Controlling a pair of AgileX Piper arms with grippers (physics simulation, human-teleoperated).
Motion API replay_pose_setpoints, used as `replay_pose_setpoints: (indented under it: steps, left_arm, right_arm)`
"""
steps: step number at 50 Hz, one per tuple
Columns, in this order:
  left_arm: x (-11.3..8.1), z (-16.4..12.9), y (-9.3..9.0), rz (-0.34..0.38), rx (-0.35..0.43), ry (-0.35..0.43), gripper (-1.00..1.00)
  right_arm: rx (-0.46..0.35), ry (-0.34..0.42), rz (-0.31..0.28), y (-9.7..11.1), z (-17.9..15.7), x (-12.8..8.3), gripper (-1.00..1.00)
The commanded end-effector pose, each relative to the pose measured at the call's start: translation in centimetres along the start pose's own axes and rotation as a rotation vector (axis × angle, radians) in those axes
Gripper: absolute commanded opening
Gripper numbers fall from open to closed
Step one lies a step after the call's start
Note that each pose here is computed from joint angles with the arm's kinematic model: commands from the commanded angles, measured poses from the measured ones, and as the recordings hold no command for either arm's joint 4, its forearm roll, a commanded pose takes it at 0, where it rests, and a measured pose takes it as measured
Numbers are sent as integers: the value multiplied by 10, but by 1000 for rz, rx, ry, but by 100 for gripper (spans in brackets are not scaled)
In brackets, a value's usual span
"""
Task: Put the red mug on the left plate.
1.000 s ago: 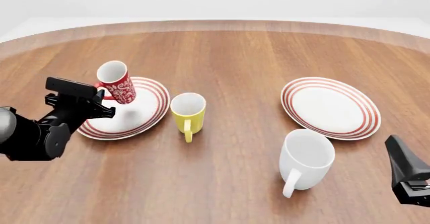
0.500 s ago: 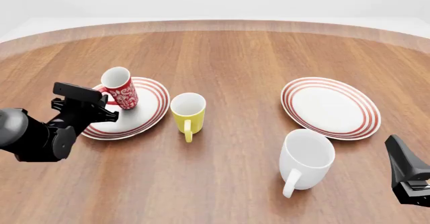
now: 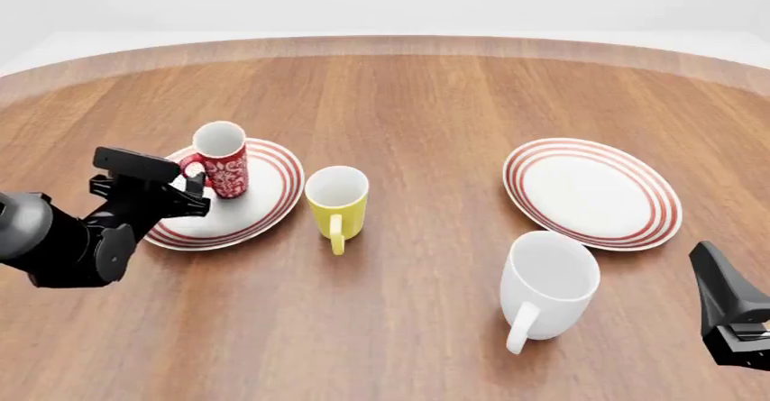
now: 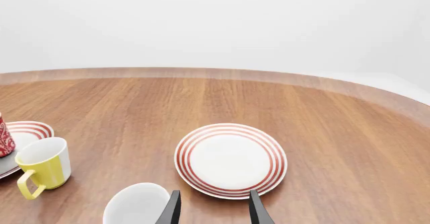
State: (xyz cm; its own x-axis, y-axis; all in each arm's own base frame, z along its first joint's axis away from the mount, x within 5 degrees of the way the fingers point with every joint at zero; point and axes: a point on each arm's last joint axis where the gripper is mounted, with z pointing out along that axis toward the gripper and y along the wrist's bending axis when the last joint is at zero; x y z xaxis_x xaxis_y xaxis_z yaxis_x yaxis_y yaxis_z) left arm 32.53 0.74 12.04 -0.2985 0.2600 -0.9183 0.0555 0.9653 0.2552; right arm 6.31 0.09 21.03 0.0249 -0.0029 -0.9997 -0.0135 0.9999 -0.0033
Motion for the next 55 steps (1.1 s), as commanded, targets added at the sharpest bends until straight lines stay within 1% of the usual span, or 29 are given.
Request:
replay_pose_setpoints:
  steps: [1,33,45,55]
  left_arm:
    - [5,2,-1,1,8,23,100]
    - [1,-7,-6,-25,28,24,100]
    - [-3,-22,-10,-43,42,14,100]
    - [-9,-37,-18,-60,69,4,100]
  right_arm:
    - [0,0,0,0,0,0,100]
    - [0,0,0,0,0,0,100]
    - [-1,0,0,0,0,0,100]
    - [0,0,0,0,0,0,100]
